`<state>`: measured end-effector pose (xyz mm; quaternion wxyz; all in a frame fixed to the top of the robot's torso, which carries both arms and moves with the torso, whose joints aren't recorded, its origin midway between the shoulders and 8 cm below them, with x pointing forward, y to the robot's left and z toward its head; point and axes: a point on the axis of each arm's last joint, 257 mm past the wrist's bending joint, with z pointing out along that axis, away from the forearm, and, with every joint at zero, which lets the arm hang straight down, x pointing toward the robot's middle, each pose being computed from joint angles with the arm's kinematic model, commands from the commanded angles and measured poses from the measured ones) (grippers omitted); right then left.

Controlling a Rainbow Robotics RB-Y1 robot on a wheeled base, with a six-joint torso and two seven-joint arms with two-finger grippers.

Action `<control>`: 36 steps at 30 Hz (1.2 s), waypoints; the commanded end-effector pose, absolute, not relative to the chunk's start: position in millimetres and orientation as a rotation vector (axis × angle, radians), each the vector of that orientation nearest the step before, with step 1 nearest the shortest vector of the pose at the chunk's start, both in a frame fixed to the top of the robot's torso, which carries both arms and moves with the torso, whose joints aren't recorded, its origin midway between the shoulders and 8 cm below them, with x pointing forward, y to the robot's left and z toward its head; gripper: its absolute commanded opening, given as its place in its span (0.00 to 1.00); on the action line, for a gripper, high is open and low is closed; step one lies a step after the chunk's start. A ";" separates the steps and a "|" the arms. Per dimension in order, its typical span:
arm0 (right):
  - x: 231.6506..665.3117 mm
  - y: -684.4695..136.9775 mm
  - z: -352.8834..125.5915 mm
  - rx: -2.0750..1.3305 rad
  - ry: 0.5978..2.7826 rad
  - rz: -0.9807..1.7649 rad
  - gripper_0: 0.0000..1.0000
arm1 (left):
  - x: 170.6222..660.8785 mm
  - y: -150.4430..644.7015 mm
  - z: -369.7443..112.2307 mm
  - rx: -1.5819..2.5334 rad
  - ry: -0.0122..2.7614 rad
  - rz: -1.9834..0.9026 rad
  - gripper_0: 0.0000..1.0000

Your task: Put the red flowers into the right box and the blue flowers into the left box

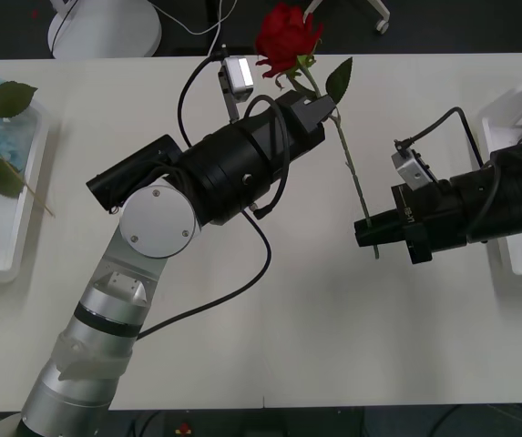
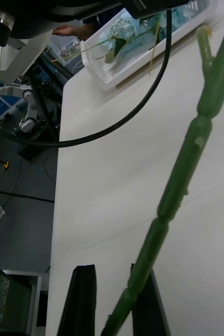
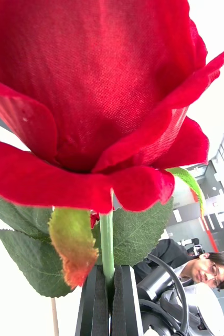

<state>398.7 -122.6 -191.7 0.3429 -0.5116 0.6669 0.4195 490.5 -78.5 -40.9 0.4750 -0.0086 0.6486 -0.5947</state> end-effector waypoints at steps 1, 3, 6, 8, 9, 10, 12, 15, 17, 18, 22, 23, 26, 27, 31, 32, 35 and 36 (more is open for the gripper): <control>390.8 -105.5 -182.3 -1.341 1.672 1.120 0.00 | 484.0 -87.1 -18.6 -0.048 1.547 -1.517 0.00; 391.1 -104.9 -180.7 -1.344 1.667 1.118 0.00 | 484.4 -86.2 -20.5 -0.048 1.552 -1.512 0.00; 391.4 -103.9 -179.7 -1.343 1.663 1.113 0.00 | 486.9 -81.8 -22.2 -0.046 1.555 -1.498 0.26; 392.0 -103.6 -179.2 -1.342 1.661 1.111 0.00 | 488.3 -77.2 -26.2 -0.034 1.565 -1.478 0.70; 392.4 -103.5 -179.1 -1.340 1.661 1.110 0.00 | 488.9 -75.4 -27.7 -0.030 1.568 -1.471 0.82; 392.6 -103.2 -178.7 -1.340 1.660 1.109 0.00 | 490.0 -71.1 -31.0 -0.024 1.576 -1.460 1.00; 395.1 -104.5 -178.0 -1.333 1.662 1.100 0.00 | 490.1 -64.2 -33.0 -0.012 1.583 -1.452 1.00; 399.0 -106.7 -174.9 -1.324 1.660 1.087 0.00 | 488.4 -52.6 -35.3 0.011 1.596 -1.440 1.00; 400.9 -108.7 -172.7 -1.319 1.658 1.080 0.00 | 488.5 -42.3 -35.6 0.022 1.601 -1.426 1.00; 402.0 -111.0 -172.0 -1.319 1.660 1.074 0.00 | 487.1 -35.8 -36.6 0.033 1.606 -1.417 1.00; 409.0 -120.0 -169.1 -1.306 1.670 1.039 0.00 | 479.6 -5.2 -51.0 0.111 1.685 -1.343 1.00; 410.4 -121.1 -168.9 -1.303 1.672 1.033 0.00 | 479.5 1.0 -53.0 0.121 1.700 -1.328 1.00; 419.1 -134.3 -172.6 -1.302 1.704 0.971 0.00 | 475.5 30.2 -61.7 0.194 1.778 -1.240 1.00; 424.1 -140.9 -172.7 -1.304 1.714 0.935 0.00 | 474.5 40.8 -64.3 0.228 1.805 -1.200 1.00; 441.0 -167.6 -173.5 -1.281 1.781 0.828 0.00 | 470.0 69.8 -74.4 0.388 1.867 -1.057 1.00; 444.8 -175.9 -172.8 -1.251 1.821 0.816 0.00 | 468.1 76.9 -75.9 0.434 1.872 -1.022 1.00; 457.6 -202.8 -171.8 -1.154 1.934 0.765 0.00 | 461.3 94.9 -85.7 0.562 1.899 -0.932 1.00; 464.0 -216.7 -170.4 -1.100 1.981 0.741 0.00 | 460.1 102.1 -88.8 0.615 1.900 -0.887 1.00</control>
